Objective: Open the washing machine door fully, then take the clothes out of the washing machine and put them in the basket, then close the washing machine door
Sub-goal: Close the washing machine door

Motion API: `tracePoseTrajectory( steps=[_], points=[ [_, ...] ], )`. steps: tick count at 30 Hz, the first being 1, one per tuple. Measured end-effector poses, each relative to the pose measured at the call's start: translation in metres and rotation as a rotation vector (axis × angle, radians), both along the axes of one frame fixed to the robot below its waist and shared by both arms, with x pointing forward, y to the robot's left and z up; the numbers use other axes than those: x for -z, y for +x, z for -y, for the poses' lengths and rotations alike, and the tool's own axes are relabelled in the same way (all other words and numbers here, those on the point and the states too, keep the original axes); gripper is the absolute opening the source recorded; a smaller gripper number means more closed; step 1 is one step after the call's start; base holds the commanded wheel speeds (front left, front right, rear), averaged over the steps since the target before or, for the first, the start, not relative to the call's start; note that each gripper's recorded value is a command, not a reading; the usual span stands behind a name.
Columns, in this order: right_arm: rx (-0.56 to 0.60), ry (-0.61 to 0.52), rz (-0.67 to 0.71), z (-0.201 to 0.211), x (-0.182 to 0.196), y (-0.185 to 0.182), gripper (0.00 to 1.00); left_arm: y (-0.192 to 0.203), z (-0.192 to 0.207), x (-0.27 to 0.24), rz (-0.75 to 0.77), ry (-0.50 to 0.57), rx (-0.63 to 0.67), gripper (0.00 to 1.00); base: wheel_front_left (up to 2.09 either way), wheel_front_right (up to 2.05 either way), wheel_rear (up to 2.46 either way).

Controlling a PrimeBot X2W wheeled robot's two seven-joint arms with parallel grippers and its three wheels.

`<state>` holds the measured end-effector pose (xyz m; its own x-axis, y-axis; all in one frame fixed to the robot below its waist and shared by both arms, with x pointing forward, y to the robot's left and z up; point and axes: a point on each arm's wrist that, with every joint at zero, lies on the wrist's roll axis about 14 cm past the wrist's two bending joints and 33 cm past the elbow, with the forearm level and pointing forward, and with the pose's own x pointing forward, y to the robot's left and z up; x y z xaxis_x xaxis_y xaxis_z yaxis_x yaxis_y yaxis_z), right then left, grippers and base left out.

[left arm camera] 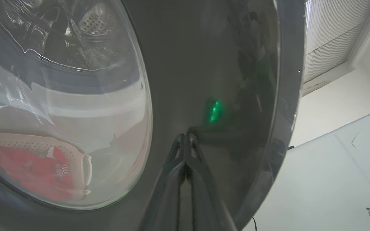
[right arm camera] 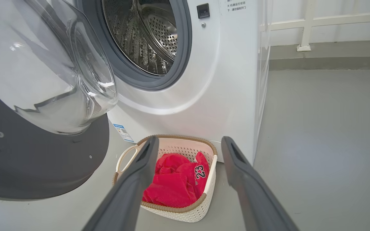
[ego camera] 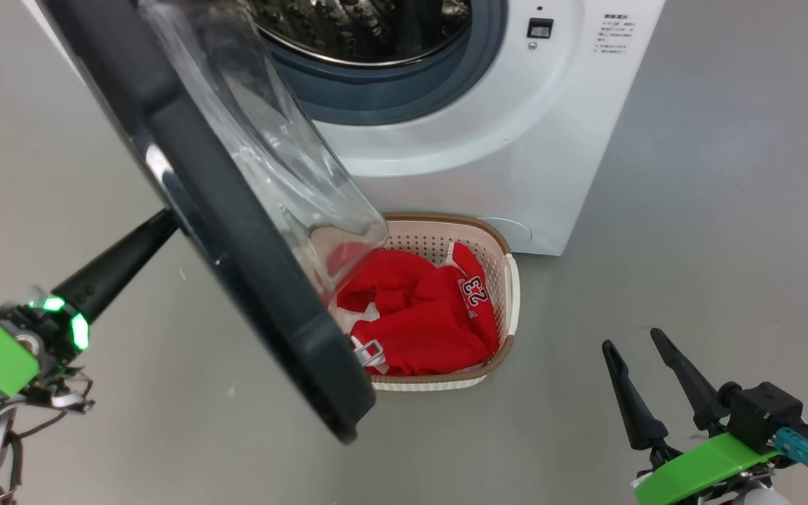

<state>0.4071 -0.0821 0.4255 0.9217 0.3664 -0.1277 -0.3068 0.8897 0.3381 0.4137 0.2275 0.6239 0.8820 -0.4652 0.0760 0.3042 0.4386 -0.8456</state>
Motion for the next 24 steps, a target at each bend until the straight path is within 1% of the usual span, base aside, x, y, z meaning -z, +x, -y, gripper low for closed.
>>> tracePoseTrajectory(
  steps=[9,11,19,24],
  points=[
    [0.031,0.003,0.003,0.008,-0.002,0.000,1.00,0.013,0.024,-0.007,0.029,0.002,0.060,0.00,0.00,0.00,0.00],
    [0.034,0.004,0.000,0.009,-0.001,0.000,1.00,0.017,0.030,-0.009,0.038,0.019,0.072,0.00,0.00,0.00,0.00],
    [0.064,0.016,0.005,0.014,-0.003,0.002,1.00,0.045,0.061,-0.013,0.058,0.045,0.111,0.00,0.00,0.00,0.00],
    [0.089,0.016,-0.006,0.022,0.000,0.001,1.00,0.065,0.072,-0.009,0.052,0.062,0.114,0.00,0.00,0.00,0.00]
  ],
)
